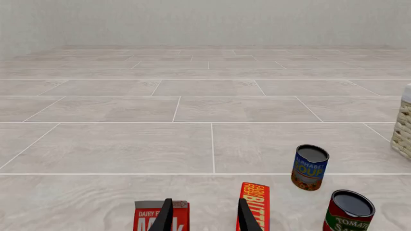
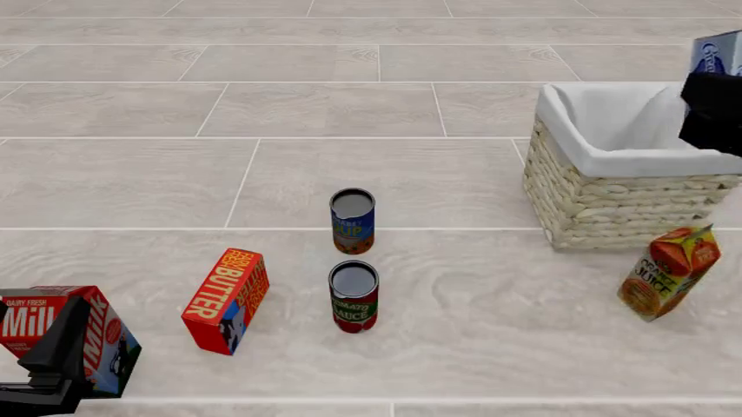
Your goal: Pick the cream cheese and place it in the basket.
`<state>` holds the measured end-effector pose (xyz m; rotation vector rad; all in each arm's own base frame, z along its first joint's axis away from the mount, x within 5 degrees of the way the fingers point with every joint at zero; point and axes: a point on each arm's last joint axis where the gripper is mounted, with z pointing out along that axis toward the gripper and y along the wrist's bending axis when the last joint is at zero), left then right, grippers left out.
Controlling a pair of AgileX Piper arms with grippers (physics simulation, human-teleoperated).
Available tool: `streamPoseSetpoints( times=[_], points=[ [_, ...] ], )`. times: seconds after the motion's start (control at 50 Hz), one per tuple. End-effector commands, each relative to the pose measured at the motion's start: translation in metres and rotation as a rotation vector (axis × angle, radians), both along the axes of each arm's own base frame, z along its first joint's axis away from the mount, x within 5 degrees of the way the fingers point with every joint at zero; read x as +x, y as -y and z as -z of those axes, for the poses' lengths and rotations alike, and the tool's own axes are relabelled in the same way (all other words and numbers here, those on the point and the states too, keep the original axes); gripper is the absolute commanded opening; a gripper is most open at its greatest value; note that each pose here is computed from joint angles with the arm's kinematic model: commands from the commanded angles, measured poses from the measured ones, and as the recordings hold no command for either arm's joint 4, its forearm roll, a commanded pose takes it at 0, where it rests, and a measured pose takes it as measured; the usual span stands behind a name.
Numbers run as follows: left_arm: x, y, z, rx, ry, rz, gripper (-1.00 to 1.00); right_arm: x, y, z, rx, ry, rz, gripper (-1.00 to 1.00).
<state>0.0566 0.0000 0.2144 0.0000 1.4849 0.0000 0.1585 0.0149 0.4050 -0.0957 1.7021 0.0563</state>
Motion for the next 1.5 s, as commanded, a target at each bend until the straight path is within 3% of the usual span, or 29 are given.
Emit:
streamPoseSetpoints(
  times=[0.02, 0.2, 0.44, 0.52, 0.56, 0.86, 1.12, 1.36, 1.5],
  points=[
    [0.0, 0.0, 0.0, 0.0, 0.0, 0.0, 1.0, 0.015, 0.009, -0.016, 0.073, 0.055, 0.069, -1.0],
    [0.0, 0.0, 0.0, 0.0, 0.0, 0.0, 1.0, 0.036, 0.021, -0.022, 0.107, 0.066, 0.134, -1.0],
    [0.0, 0.0, 0.0, 0.0, 0.0, 0.0, 1.0, 0.073, 0.026, -0.01, 0.065, -0.008, 0.149, -1.0],
    [0.0, 0.0, 0.0, 0.0, 0.0, 0.0, 1.0, 0.078, 0.025, -0.006, 0.057, -0.021, 0.147, -1.0],
    [0.0, 0.0, 0.0, 0.0, 0.0, 0.0, 1.0, 0.084, 0.025, -0.002, 0.027, -0.043, 0.139, -1.0],
    [0.0, 0.0, 0.0, 0.0, 0.0, 0.0, 1.0, 0.11, 0.035, 0.002, 0.035, -0.097, 0.177, -1.0],
    [0.0, 0.0, 0.0, 0.0, 0.0, 0.0, 1.0, 0.129, 0.04, 0.007, 0.003, -0.157, 0.181, -1.0],
    [0.0, 0.0, 0.0, 0.0, 0.0, 0.0, 1.0, 0.145, 0.045, 0.018, -0.003, -0.202, 0.192, -1.0],
    [0.0, 0.0, 0.0, 0.0, 0.0, 0.0, 1.0, 0.154, 0.049, 0.014, 0.033, -0.206, 0.21, -1.0]
  ],
)
